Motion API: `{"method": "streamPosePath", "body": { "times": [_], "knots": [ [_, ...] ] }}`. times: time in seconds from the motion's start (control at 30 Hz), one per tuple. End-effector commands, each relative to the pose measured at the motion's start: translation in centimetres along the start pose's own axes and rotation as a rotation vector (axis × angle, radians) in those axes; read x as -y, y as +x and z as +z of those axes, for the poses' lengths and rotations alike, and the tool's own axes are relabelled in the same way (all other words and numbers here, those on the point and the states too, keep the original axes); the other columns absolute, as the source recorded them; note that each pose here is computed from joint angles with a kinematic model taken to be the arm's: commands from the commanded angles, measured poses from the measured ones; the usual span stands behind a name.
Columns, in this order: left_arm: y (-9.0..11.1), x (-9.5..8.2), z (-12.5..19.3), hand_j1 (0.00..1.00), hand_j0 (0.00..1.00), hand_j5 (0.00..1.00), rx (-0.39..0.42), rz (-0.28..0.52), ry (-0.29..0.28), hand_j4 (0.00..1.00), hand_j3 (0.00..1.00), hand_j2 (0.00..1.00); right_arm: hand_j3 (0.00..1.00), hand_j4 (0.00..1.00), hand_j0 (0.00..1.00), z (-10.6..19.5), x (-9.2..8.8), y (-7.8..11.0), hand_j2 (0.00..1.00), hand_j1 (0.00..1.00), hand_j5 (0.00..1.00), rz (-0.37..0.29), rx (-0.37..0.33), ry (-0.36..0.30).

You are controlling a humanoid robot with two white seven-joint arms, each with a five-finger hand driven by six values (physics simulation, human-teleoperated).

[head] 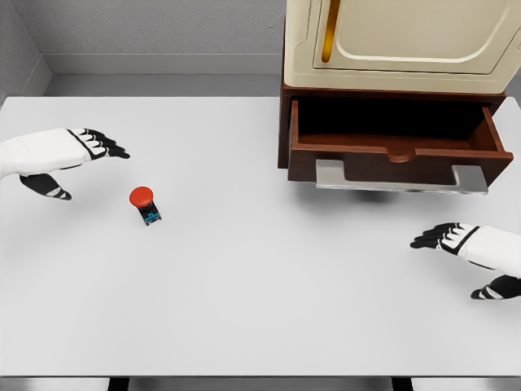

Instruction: Put the switch into the drawer with left arm, and close the drawer with right arm

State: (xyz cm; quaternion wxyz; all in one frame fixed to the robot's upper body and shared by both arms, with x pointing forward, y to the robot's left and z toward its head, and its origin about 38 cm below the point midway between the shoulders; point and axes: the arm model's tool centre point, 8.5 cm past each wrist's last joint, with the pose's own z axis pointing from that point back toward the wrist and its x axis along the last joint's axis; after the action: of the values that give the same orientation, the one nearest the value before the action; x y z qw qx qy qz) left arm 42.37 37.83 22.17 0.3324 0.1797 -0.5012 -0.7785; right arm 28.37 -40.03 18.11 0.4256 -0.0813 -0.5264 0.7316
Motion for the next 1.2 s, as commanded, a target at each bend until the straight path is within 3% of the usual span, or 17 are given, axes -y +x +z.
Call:
{"method": "streamPosePath", "body": {
  "times": [0.0, 0.07, 0.17, 0.2, 0.27, 0.4, 0.53, 0.6, 0.73, 0.9, 1.17],
  "knots": [
    [0.0, -0.1, 0.1, 1.0, 1.0, 1.0, -0.002, 0.004, 0.005, 1.0, 1.0, 1.0, 1.0, 1.0, 1.0, 0.0, 0.1, 0.0, 1.0, 1.0, 1.0, -0.005, 0.002, -0.003],
    [0.0, 0.0, 0.1, 1.0, 1.0, 1.0, -0.001, 0.005, 0.002, 1.0, 1.0, 1.0, 1.0, 1.0, 1.0, 0.0, 0.0, 0.0, 1.0, 1.0, 1.0, -0.007, 0.001, -0.002],
    [1.0, 0.6, -1.5, 1.0, 1.0, 1.0, 0.04, 0.009, -0.066, 1.0, 1.0, 1.0, 1.0, 1.0, 1.0, 0.0, 0.0, 0.0, 1.0, 1.0, 1.0, -0.007, 0.001, -0.002],
    [1.4, 0.8, -2.1, 1.0, 1.0, 1.0, 0.054, 0.012, -0.086, 1.0, 1.0, 1.0, 0.92, 0.92, 0.92, 0.0, -0.1, 0.0, 0.92, 0.92, 0.92, -0.008, 0.001, -0.001],
    [2.1, 1.2, -3.2, 1.0, 1.0, 1.0, 0.082, 0.018, -0.092, 1.0, 1.0, 1.0, 0.63, 0.63, 0.63, 0.2, 0.1, 0.0, 0.63, 0.63, 0.63, -0.006, -0.003, -0.005],
    [3.3, 0.4, -4.8, 1.0, 1.0, 1.0, 0.127, 0.011, -0.063, 1.0, 1.0, 1.0, 0.47, 0.47, 0.47, 2.2, 2.3, -0.4, 0.47, 0.47, 0.47, -0.027, -0.016, -0.105],
    [3.3, 0.6, -5.1, 1.0, 1.0, 1.0, 0.126, 0.011, -0.07, 1.0, 1.0, 1.0, 0.45, 0.45, 0.45, 2.6, 3.0, -0.2, 0.45, 0.45, 0.45, -0.071, 0.018, -0.151],
    [4.3, 1.1, -6.4, 1.0, 1.0, 1.0, 0.154, 0.0, -0.081, 1.0, 1.0, 1.0, 0.45, 0.45, 0.45, 3.5, 4.1, -0.3, 0.45, 0.45, 0.45, -0.057, 0.006, -0.167],
    [4.3, 1.0, -6.5, 0.95, 0.95, 0.95, 0.155, -0.005, -0.081, 0.95, 0.95, 0.95, 0.45, 0.45, 0.45, 3.6, 4.0, -0.3, 0.45, 0.45, 0.45, -0.066, 0.009, -0.164],
    [4.2, 1.2, -6.5, 0.83, 0.83, 0.83, 0.147, -0.022, -0.095, 0.83, 0.83, 0.83, 0.45, 0.45, 0.45, 3.6, 3.9, -0.2, 0.45, 0.45, 0.45, -0.075, 0.014, -0.164],
    [4.4, 1.2, -6.6, 0.81, 0.81, 0.81, 0.151, -0.024, -0.097, 0.81, 0.81, 0.81, 0.46, 0.46, 0.46, 3.7, 4.0, -0.2, 0.46, 0.46, 0.46, -0.086, 0.021, -0.17]
  ]
}}
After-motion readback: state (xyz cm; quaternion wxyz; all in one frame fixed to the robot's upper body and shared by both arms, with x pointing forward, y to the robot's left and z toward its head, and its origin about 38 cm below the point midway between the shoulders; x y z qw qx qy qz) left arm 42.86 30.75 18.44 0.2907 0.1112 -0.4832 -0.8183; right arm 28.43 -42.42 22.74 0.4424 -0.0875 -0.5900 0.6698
